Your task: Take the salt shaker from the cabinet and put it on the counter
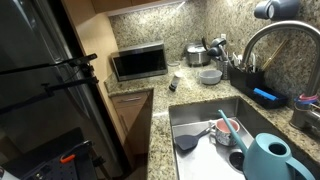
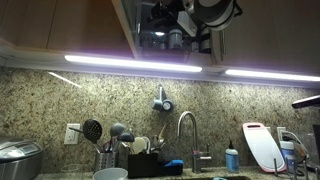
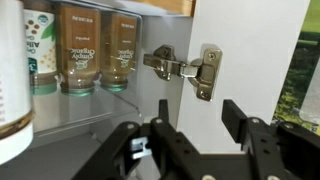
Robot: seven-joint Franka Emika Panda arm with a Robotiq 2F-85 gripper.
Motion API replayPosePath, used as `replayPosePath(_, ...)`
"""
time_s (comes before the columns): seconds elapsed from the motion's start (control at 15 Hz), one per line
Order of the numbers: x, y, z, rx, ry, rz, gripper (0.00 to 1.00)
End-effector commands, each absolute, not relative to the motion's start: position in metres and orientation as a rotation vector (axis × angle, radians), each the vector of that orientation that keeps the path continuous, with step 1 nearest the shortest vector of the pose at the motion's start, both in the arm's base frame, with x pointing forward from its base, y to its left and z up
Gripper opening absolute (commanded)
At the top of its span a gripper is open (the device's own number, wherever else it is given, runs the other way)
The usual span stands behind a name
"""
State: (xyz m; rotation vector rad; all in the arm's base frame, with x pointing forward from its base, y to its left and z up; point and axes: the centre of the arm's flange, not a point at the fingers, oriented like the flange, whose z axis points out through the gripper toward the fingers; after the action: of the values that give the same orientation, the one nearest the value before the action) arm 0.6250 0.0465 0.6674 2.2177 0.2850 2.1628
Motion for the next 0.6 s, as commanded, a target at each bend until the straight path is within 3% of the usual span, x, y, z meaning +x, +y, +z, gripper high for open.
replayPosePath(0.0, 0.602, 0.015, 0.647, 2.213, 0.286, 2.168, 0.34)
replayPosePath(0.07, 0.604, 0.012, 0.649, 2.223, 0.269, 2.142, 0.34)
replayPosePath(0.13, 0.605, 0.008, 0.650, 2.219, 0.256, 2.138, 0.84)
replayPosePath(0.33, 0.609, -0.005, 0.652, 2.272, 0.210, 2.071, 0.98)
replayPosePath(0.53, 0.609, -0.006, 0.650, 2.305, 0.205, 2.039, 1.00)
